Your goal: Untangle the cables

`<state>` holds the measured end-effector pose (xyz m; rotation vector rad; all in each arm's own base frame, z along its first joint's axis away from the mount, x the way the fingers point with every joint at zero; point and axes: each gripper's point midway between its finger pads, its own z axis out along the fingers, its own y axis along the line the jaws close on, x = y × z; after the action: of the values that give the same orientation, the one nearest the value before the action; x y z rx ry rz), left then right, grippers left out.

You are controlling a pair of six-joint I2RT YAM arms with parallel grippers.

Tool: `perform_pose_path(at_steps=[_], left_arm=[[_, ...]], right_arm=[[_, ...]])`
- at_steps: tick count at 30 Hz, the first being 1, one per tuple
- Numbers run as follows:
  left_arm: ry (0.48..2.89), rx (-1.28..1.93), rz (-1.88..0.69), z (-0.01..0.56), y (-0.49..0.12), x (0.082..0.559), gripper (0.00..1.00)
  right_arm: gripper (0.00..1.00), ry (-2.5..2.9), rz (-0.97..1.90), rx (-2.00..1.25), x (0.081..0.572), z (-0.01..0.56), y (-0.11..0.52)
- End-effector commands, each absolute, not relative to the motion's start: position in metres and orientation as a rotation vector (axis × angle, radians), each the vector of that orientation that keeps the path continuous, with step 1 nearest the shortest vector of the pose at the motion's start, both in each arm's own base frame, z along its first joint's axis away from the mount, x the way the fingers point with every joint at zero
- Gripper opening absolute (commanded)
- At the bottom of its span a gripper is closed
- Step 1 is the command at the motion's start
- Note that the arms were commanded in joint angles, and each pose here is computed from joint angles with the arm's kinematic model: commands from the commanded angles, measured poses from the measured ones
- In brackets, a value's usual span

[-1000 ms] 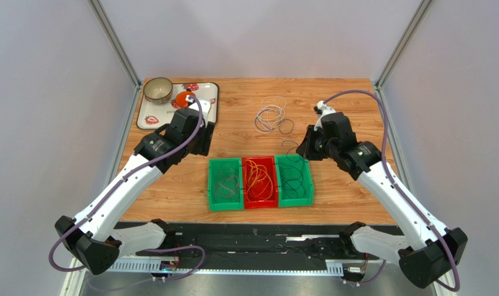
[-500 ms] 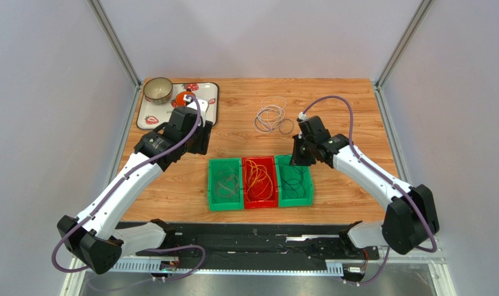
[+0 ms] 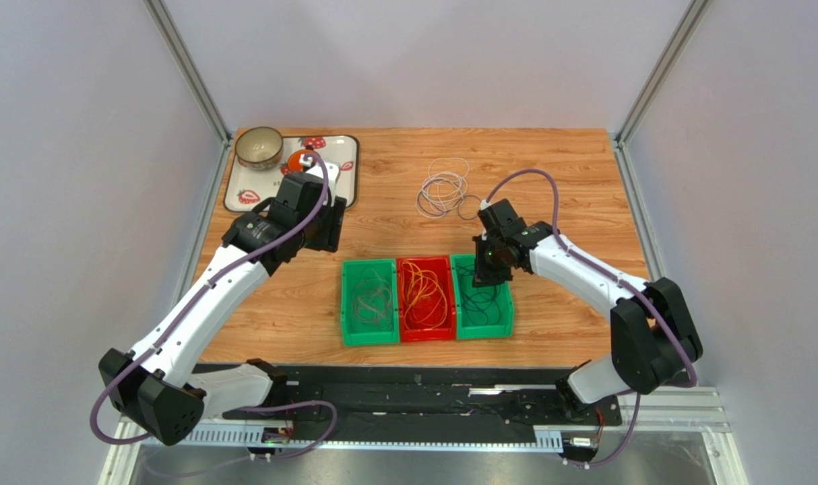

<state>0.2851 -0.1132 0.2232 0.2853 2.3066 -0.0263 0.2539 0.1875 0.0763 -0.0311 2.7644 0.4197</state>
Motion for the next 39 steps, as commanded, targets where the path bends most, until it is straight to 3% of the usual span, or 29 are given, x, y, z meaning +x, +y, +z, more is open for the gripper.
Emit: perform_pose_path(at_steps=[1,13,21,24,39], left_arm=[[2.281,0.285,-0.053,0.228,-0.116,0.292,0.62],[2.279,0.289,-0.091,0.231,-0.119,0.291,0.61],[2.265,0.284,-0.101,0.235,-0.119,0.288,0.61],[2.251,0.276,-0.098,0.239,-0.116,0.287,0.61],[2.232,0.276,-0.119,0.245,-0.116,0.283,0.61]], right_arm=[[0.0,2.835,0.426,-0.031,0.232,0.067,0.191],[0.01,2.884,0.392,-0.001,0.199,0.07,0.175],[0.34,2.766,0.321,-0.101,0.221,0.117,0.168],[0.38,2.75,0.311,-0.123,0.22,0.131,0.164],[0.37,2.438,0.375,-0.084,0.257,0.217,0.168]])
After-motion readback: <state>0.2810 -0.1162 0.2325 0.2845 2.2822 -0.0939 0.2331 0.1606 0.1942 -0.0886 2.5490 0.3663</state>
